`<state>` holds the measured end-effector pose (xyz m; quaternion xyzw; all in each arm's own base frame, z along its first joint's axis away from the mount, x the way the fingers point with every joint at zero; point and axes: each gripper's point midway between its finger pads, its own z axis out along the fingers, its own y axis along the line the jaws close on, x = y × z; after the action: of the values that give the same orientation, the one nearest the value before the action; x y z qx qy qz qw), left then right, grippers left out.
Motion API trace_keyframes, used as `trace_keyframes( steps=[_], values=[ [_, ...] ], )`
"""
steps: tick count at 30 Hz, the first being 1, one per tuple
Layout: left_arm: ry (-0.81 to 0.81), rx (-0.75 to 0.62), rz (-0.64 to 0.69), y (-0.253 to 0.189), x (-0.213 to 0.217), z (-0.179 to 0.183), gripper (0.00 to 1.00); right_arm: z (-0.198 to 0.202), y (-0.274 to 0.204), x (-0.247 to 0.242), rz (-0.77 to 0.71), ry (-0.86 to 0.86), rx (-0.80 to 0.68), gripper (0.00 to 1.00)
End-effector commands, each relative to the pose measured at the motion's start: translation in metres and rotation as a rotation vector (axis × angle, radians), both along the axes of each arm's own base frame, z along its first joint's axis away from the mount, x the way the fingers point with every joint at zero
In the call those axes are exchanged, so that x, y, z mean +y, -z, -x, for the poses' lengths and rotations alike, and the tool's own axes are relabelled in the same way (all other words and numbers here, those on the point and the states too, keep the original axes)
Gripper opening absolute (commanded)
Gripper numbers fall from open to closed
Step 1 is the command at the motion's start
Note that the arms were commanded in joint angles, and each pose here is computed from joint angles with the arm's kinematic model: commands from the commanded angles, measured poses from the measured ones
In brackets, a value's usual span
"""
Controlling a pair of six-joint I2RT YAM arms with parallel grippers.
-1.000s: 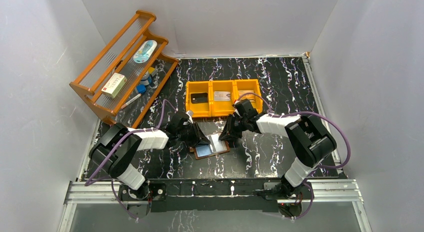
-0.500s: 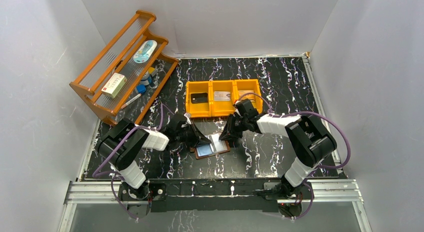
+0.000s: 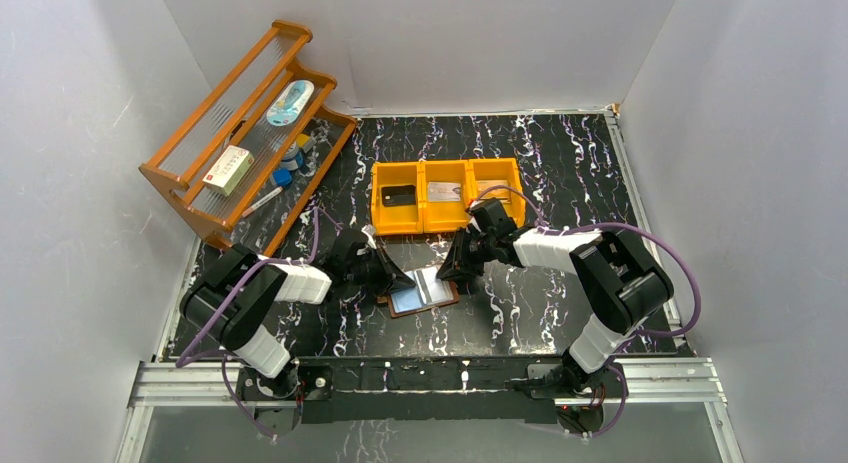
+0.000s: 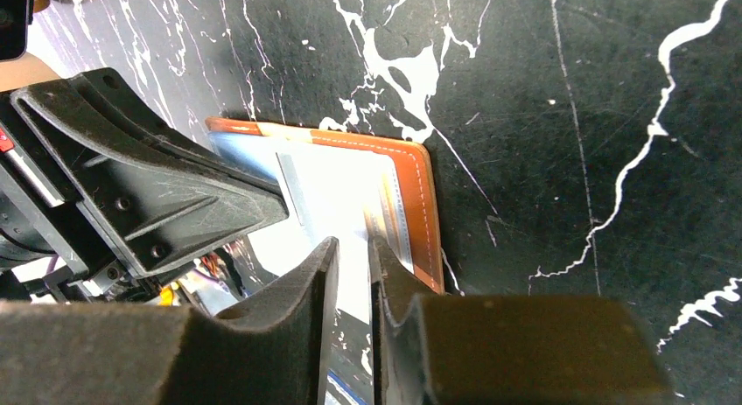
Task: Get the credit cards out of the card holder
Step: Remove the credit card from the card holder.
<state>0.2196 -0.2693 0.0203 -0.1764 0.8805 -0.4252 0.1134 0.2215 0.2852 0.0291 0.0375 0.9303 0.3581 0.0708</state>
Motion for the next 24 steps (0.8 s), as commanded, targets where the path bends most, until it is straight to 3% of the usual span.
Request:
trace_keyframes(
  steps=[1,5,8,14,24],
  values=[
    [0.032,-0.009,-0.038,0.004,0.006,0.003,0.0,0.023,0.039,-0.032,0.161,-0.004,0.068,0.29],
    [0.065,-0.02,-0.012,-0.001,-0.003,-0.001,0.0,0.019,0.027,-0.021,0.116,-0.048,0.048,0.31],
    [0.092,-0.014,0.003,-0.002,-0.008,-0.002,0.13,0.017,0.017,-0.014,0.073,-0.075,0.025,0.28],
    [0.106,-0.008,0.028,0.0,-0.013,-0.002,0.21,0.026,0.01,0.003,-0.001,-0.156,0.039,0.3],
    [0.12,-0.003,0.077,-0.001,-0.025,-0.007,0.07,0.03,0.027,-0.004,0.064,-0.11,0.078,0.29]
  ],
)
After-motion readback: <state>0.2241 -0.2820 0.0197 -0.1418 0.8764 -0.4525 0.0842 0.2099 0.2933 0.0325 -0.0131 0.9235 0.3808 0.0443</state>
